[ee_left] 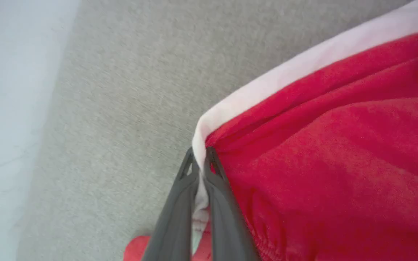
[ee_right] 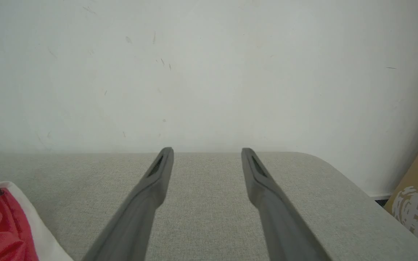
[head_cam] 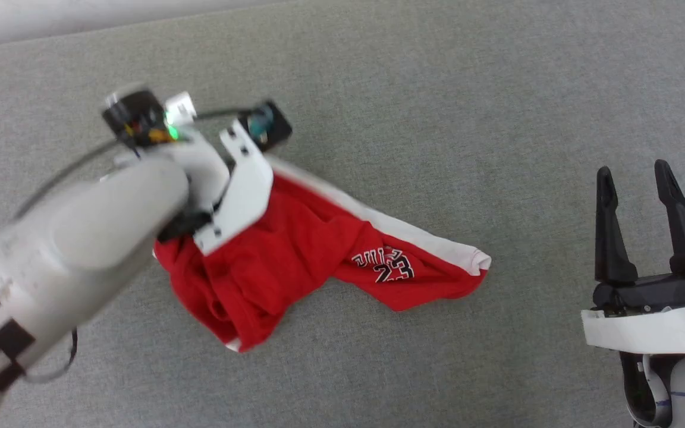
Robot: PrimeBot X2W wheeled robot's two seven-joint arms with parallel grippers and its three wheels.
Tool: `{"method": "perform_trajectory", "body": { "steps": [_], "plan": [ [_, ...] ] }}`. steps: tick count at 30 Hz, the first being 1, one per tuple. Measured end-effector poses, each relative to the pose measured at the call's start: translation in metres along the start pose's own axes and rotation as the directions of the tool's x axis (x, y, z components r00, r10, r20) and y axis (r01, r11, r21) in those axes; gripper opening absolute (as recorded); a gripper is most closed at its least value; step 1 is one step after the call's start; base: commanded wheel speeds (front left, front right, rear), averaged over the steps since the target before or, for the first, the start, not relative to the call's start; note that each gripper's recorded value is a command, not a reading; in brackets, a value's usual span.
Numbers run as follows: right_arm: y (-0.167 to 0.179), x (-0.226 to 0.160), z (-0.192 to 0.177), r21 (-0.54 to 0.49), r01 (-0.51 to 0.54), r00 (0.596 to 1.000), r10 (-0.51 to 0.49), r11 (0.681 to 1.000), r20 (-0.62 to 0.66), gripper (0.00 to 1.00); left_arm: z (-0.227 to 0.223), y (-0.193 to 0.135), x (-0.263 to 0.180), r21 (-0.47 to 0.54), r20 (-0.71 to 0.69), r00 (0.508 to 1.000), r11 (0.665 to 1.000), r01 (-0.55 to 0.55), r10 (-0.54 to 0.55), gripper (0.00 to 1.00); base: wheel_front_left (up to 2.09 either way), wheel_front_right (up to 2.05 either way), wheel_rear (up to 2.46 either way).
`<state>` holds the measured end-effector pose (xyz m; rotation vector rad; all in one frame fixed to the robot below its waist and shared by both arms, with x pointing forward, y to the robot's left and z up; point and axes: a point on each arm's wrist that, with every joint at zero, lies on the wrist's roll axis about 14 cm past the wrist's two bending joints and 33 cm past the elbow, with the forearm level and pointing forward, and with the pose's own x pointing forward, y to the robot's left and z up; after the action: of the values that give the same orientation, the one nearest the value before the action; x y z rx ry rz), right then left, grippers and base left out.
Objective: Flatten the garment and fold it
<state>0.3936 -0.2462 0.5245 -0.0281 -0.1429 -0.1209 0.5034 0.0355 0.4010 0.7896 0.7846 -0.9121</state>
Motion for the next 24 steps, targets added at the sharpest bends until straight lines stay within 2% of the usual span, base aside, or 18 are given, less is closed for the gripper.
{"method": "perform_trajectory", "body": {
  "steps": [6,14,15,16,24],
  "plan": [
    [0.004,0.003,0.003,-0.005,-0.012,1.000,0.012,1.000,0.012,1.00,0.034,0.056,-0.010,0.010,0.157,0.976,0.988,-0.151,0.148,0.00,0.00,0.00,0.00],
    [-0.004,0.003,-0.004,-0.017,0.009,1.000,-0.009,1.000,-0.013,1.00,-0.001,0.100,0.024,0.033,0.146,0.951,0.960,-0.278,0.271,0.00,0.00,0.00,0.00],
    [-0.005,0.003,-0.005,-0.018,0.013,1.000,-0.013,1.000,-0.017,1.00,-0.007,0.101,0.029,0.016,0.134,0.953,0.961,-0.277,0.273,0.16,0.00,0.00,0.00],
    [-0.007,0.002,-0.006,-0.021,0.017,1.000,-0.018,1.000,-0.021,1.00,-0.011,0.099,0.033,0.001,0.128,0.954,0.962,-0.272,0.270,1.00,0.00,0.00,0.00],
    [-0.003,0.005,-0.008,-0.025,0.007,1.000,-0.007,1.000,-0.019,1.00,-0.003,0.099,0.026,-0.088,0.220,0.928,0.954,-0.288,0.300,1.00,0.00,0.00,0.00]
  ]
}}
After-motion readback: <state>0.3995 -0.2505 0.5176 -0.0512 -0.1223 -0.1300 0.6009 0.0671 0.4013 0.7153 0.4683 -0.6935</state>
